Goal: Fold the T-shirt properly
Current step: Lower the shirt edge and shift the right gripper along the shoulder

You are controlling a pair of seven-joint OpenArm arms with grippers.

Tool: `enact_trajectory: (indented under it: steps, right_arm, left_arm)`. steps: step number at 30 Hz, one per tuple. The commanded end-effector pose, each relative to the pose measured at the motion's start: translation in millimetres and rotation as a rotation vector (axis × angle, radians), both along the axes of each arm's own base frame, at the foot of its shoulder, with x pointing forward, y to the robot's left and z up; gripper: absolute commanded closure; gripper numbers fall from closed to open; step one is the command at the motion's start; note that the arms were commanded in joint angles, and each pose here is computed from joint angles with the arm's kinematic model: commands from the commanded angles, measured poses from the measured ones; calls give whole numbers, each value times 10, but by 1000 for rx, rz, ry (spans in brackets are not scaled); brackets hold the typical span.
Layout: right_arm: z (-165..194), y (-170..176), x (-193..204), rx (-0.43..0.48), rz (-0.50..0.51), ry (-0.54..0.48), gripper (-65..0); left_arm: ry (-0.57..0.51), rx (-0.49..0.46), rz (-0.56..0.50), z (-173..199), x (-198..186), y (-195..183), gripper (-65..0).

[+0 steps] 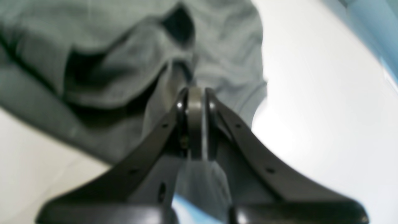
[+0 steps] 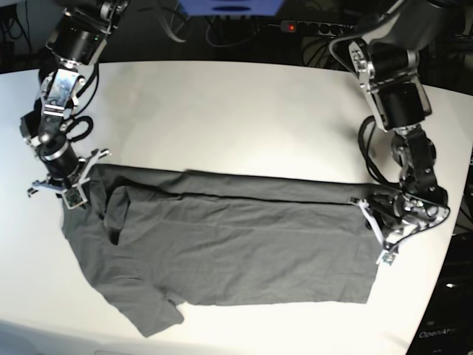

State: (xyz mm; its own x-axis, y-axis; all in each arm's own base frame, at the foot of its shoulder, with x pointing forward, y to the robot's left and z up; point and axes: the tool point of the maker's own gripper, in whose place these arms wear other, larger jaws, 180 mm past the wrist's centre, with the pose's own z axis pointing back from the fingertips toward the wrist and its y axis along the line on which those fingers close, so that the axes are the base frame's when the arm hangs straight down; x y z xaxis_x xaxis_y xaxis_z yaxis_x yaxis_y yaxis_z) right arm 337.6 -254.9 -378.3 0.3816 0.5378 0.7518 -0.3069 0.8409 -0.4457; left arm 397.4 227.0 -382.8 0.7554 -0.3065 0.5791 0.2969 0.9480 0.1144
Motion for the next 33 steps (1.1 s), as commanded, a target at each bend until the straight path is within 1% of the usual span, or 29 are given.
enact_trajectory:
  steps: [1,6,9,16,23,27,33]
  right_arm:
    - [251,-22,100,-12,10,-82,-15]
    - [335,106,-71,-26,22,-106,-15]
    - [373,259,-154,-20,38,-117,-15]
    - [157,596,-357,1,122,-51,-15]
    - [90,730,-350,18,155,-35,-15]
    - [-48,752,-364,40,156,-2,-15]
    - [-95,787,-280,56,163,4,-15]
  left_arm:
    - [-69,-1,2,215,162,20,-33]
    - [-46,6,5,183,126,32,-33]
    - [-35,9,6,171,112,38,-33]
    - [-25,16,9,124,41,63,-33]
    - [-86,58,2,299,-8,75,-33]
    - [-81,60,2,280,-17,94,-33]
    - [-74,63,1,239,-66,106,-33]
